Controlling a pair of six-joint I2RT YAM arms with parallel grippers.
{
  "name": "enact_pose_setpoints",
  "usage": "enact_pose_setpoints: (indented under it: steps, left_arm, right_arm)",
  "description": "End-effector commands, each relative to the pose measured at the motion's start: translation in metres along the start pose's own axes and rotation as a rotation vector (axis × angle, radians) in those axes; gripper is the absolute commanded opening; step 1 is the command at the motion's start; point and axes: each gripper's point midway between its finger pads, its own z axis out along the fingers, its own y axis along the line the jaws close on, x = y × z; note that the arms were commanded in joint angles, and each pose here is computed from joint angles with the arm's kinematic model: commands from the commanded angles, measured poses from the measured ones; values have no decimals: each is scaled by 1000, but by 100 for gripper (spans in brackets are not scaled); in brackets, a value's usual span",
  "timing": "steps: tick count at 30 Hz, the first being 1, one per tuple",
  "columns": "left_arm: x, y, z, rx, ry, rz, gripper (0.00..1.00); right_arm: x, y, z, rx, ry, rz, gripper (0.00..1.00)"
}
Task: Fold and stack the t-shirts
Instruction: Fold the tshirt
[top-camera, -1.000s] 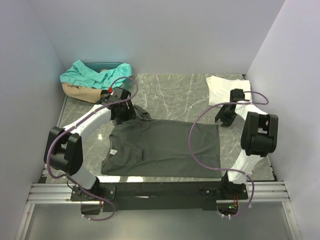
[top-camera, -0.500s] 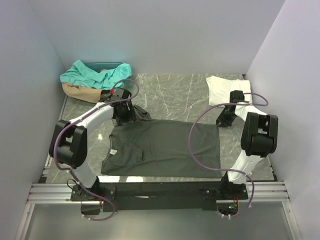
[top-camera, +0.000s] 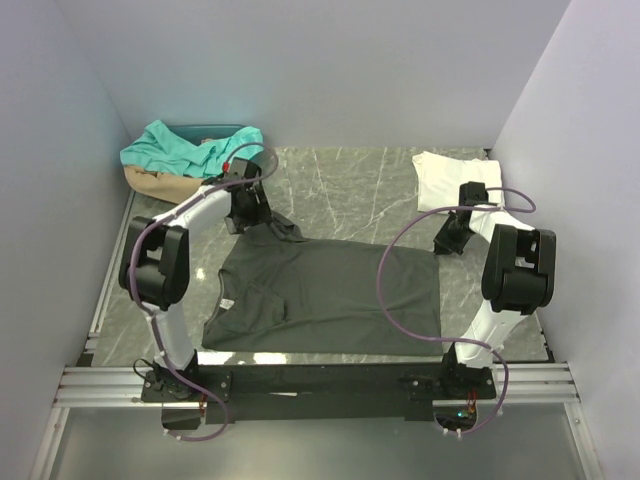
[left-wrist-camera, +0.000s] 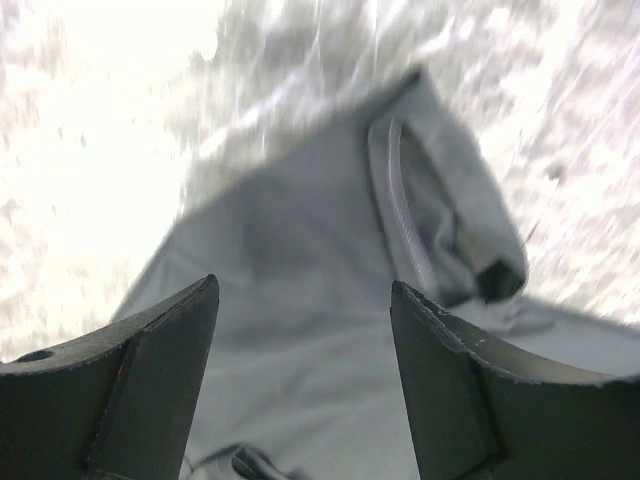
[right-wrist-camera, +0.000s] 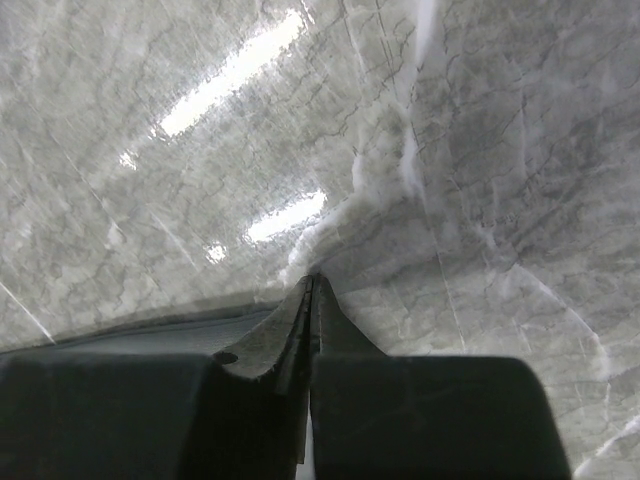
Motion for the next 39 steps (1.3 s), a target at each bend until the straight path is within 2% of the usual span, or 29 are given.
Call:
enact_pose_setpoints:
  steps: [1, 5, 13, 25, 36, 39]
  left_arm:
    - [-37, -16, 2, 54, -56, 7, 75]
    - [-54, -35, 13, 111, -69, 17, 73]
    - [-72, -54, 41, 126, -51, 27, 59]
    - [-54, -44, 57, 89, 8, 21, 53]
    - [-53, -53, 56, 132, 26, 11, 38]
    - [-50, -52, 57, 128, 34, 9, 37]
  right_arm:
    - [-3, 5, -10, -16, -11, -20, 0]
    - [-8, 7, -14, -22, -30, -21, 0]
    - [-12, 10, -19, -28, -34, -28, 0]
    - [-9, 9, -17, -27, -23, -26, 0]
    - [-10, 10, -17, -29, -23, -24, 0]
    - [-10, 10, -17, -31, -24, -25, 0]
